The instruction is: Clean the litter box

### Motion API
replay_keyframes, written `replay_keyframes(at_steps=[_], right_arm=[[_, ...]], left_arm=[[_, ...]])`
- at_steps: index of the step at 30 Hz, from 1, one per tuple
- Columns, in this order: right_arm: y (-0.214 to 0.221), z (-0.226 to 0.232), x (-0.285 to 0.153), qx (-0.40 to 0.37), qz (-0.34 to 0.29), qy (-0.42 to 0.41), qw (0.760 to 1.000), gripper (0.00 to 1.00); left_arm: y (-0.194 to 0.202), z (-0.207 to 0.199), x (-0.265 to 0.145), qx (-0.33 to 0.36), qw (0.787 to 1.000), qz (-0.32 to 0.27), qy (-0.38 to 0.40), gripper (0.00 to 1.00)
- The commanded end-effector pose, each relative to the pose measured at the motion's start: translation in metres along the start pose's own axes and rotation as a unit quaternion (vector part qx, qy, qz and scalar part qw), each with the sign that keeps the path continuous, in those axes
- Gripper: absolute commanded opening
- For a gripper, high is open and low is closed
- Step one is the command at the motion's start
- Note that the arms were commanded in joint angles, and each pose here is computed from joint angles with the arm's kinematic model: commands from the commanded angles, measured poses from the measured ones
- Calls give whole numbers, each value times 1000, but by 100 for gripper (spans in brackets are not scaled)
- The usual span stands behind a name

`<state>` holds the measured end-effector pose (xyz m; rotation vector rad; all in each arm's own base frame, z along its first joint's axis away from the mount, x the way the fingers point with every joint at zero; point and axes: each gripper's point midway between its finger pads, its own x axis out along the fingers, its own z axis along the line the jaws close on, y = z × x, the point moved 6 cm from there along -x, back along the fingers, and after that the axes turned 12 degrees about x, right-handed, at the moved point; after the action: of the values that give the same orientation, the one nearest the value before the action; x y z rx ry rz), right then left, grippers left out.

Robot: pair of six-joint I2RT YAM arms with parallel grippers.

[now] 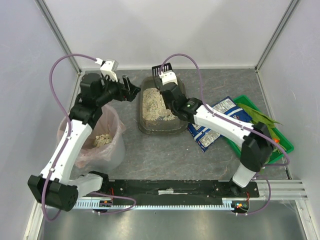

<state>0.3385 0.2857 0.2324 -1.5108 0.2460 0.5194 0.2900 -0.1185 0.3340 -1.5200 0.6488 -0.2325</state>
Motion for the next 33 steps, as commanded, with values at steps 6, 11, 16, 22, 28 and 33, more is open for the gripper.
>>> replay_keyframes(at_steps=[6,11,16,22,28,33], right_arm=[[29,-34,-74,-35,104,-1,994,0],[39,-38,-101,-59,138,-13,989,0],[37,-41,-123,-70,155,-27,985,0],[38,-37,-139,-88,165,-52,981,0],[34,-23,-149,-118,151,-70,979,0],[23,-18,-153,-127,132,-70,981,0]], left_arm=[[-53,-22,26,-33,993,-19,115,87],[-37,-44,52,-18,989,19,146,89],[-14,-53,71,-15,986,72,149,89],[-1,-63,76,-26,978,74,195,91],[17,-67,82,-42,969,103,222,91],[27,-70,86,-54,959,126,248,89]])
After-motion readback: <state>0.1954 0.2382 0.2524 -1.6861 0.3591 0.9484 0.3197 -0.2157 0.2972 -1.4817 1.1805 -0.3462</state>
